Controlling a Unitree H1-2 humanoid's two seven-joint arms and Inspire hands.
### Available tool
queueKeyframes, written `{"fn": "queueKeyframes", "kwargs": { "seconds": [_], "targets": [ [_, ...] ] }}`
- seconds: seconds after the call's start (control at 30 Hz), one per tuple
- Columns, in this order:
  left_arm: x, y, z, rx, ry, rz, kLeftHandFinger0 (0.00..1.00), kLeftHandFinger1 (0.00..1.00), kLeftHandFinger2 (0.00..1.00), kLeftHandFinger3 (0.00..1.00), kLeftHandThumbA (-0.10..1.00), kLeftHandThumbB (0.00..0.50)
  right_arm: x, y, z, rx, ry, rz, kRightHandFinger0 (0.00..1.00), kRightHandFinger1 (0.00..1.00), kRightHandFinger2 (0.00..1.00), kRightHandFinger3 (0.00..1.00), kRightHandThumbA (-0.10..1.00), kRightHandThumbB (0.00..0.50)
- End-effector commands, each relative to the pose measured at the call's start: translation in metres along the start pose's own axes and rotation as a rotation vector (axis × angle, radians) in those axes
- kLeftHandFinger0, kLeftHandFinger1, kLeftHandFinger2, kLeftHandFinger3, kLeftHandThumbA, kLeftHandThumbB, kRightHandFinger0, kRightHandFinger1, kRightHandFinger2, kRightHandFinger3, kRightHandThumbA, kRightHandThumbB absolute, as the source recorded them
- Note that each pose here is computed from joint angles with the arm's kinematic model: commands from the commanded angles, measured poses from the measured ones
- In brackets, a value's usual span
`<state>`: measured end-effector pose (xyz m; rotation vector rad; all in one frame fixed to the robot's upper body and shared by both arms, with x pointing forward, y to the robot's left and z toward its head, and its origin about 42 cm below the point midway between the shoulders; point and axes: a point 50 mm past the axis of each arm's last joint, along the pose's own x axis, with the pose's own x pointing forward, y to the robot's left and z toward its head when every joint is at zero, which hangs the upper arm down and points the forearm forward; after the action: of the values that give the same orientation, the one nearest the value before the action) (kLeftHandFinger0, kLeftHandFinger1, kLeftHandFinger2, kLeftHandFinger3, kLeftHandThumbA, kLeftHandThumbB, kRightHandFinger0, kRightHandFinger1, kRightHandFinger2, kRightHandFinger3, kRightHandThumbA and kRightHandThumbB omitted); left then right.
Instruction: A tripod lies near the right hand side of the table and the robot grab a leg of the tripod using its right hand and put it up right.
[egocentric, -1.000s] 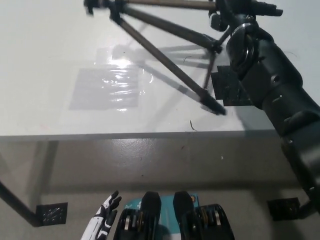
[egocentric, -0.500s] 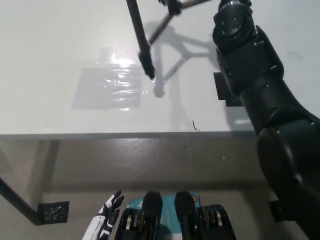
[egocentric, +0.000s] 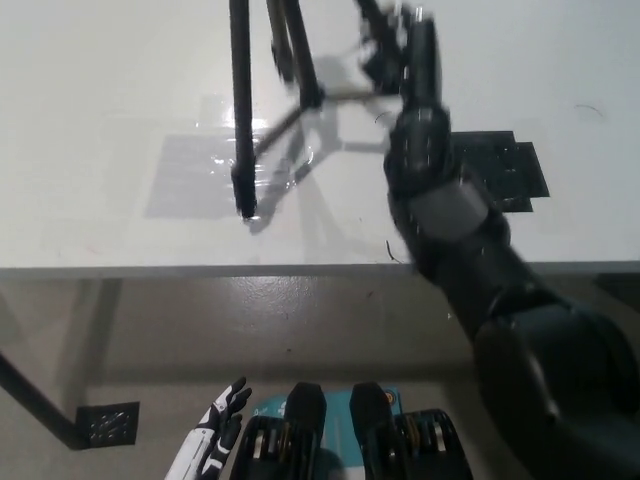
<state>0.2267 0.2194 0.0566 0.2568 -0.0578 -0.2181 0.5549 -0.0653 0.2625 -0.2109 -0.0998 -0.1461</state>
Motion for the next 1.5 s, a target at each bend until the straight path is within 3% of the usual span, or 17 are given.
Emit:
{"fn": "queueKeyframes", "kwargs": {
  "seconds": [0.0, 0.1, 0.2, 0.23, 0.43, 0.47, 0.5, 0.53, 0.57, 0.6, 0.63, 0.73, 0.83, 1.03, 1.23, 1.4, 1.47],
  "targets": [
    [0.002, 0.000, 0.009, 0.007, -0.069, 0.002, 1.00, 1.00, 1.00, 1.00, 1.00, 0.360, 0.001, 0.001, 0.020, 0.085, -0.136, -0.058, 0.00, 0.09, 0.52, 0.42, -0.10, 0.109],
    [0.003, 0.001, 0.010, 0.014, -0.070, 0.003, 1.00, 1.00, 1.00, 1.00, 1.00, 0.361, -0.004, 0.001, 0.004, 0.078, -0.109, -0.063, 0.00, 0.00, 0.36, 0.35, -0.10, 0.119],
    [0.002, 0.001, 0.011, 0.019, -0.069, 0.004, 1.00, 1.00, 1.00, 1.00, 1.00, 0.367, -0.013, 0.000, -0.019, 0.074, -0.076, -0.078, 0.00, 0.01, 0.37, 0.37, -0.10, 0.126],
    [0.003, 0.002, 0.010, 0.017, -0.070, 0.004, 1.00, 1.00, 1.00, 1.00, 1.00, 0.373, -0.015, -0.001, -0.024, 0.076, -0.064, -0.074, 0.00, 0.00, 0.39, 0.43, -0.10, 0.121],
    [0.002, 0.001, 0.010, 0.021, -0.064, 0.003, 1.00, 1.00, 1.00, 1.00, 1.00, 0.365, -0.019, -0.011, -0.045, 0.083, -0.051, -0.082, 0.00, 0.00, 0.35, 0.43, -0.10, 0.135],
    [0.002, 0.002, 0.010, 0.021, -0.062, 0.002, 1.00, 1.00, 1.00, 1.00, 1.00, 0.369, -0.019, -0.012, -0.045, 0.082, -0.059, -0.070, 0.09, 0.15, 0.52, 0.54, -0.04, 0.173],
    [0.001, 0.002, 0.010, 0.022, -0.059, 0.001, 1.00, 1.00, 1.00, 1.00, 1.00, 0.370, -0.018, -0.013, -0.046, 0.081, -0.067, -0.053, 0.11, 0.17, 0.51, 0.54, 0.04, 0.178],
    [0.002, 0.002, 0.010, 0.023, -0.062, -0.001, 1.00, 1.00, 1.00, 1.00, 1.00, 0.372, -0.016, -0.015, -0.045, 0.076, -0.077, 0.003, 0.35, 0.44, 0.73, 0.78, 0.31, 0.273],
    [0.002, 0.002, 0.009, 0.024, -0.065, 0.002, 1.00, 1.00, 1.00, 1.00, 1.00, 0.367, -0.012, -0.017, -0.043, 0.067, -0.097, 0.089, 0.71, 0.84, 1.00, 1.00, 0.54, 0.433],
    [0.002, 0.001, 0.008, 0.019, -0.064, 0.004, 1.00, 1.00, 1.00, 1.00, 1.00, 0.367, -0.010, -0.018, -0.041, 0.064, -0.100, 0.150, 0.93, 1.00, 1.00, 1.00, 0.64, 0.489],
    [0.002, 0.001, 0.008, 0.021, -0.065, 0.003, 1.00, 1.00, 1.00, 1.00, 1.00, 0.370, -0.006, -0.019, -0.037, 0.040, -0.105, 0.242, 1.00, 1.00, 1.00, 1.00, 0.75, 0.500],
    [0.001, 0.001, 0.009, 0.022, -0.067, -0.006, 1.00, 1.00, 1.00, 1.00, 1.00, 0.374, 0.004, -0.025, -0.020, -0.018, -0.141, 0.313, 1.00, 1.00, 1.00, 1.00, 0.96, 0.500],
    [0.002, 0.000, 0.008, 0.017, -0.068, -0.004, 1.00, 1.00, 1.00, 1.00, 1.00, 0.367, 0.012, -0.032, 0.011, 0.120, -0.240, 0.370, 1.00, 1.00, 1.00, 1.00, 0.81, 0.500],
    [0.001, 0.000, 0.008, 0.010, -0.063, -0.003, 1.00, 1.00, 1.00, 1.00, 1.00, 0.396, 0.019, -0.051, 0.065, 0.203, -0.344, 0.398, 1.00, 1.00, 1.00, 1.00, 0.83, 0.500],
    [-0.004, -0.001, 0.006, 0.025, -0.051, -0.016, 1.00, 1.00, 1.00, 1.00, 1.00, 0.383, 0.000, -0.077, 0.100, 0.374, -0.474, 0.429, 1.00, 1.00, 1.00, 1.00, 0.80, 0.500],
    [0.000, 0.001, 0.008, 0.036, -0.050, -0.011, 1.00, 1.00, 1.00, 1.00, 1.00, 0.367, -0.071, -0.121, 0.149, 0.553, -0.719, 0.440, 1.00, 1.00, 1.00, 1.00, 0.66, 0.500],
    [0.002, 0.002, 0.007, 0.035, -0.057, -0.007, 1.00, 1.00, 1.00, 1.00, 1.00, 0.357, -0.115, -0.142, 0.155, 0.504, -0.827, 0.428, 1.00, 1.00, 1.00, 1.00, 0.73, 0.500]
  ]
}}
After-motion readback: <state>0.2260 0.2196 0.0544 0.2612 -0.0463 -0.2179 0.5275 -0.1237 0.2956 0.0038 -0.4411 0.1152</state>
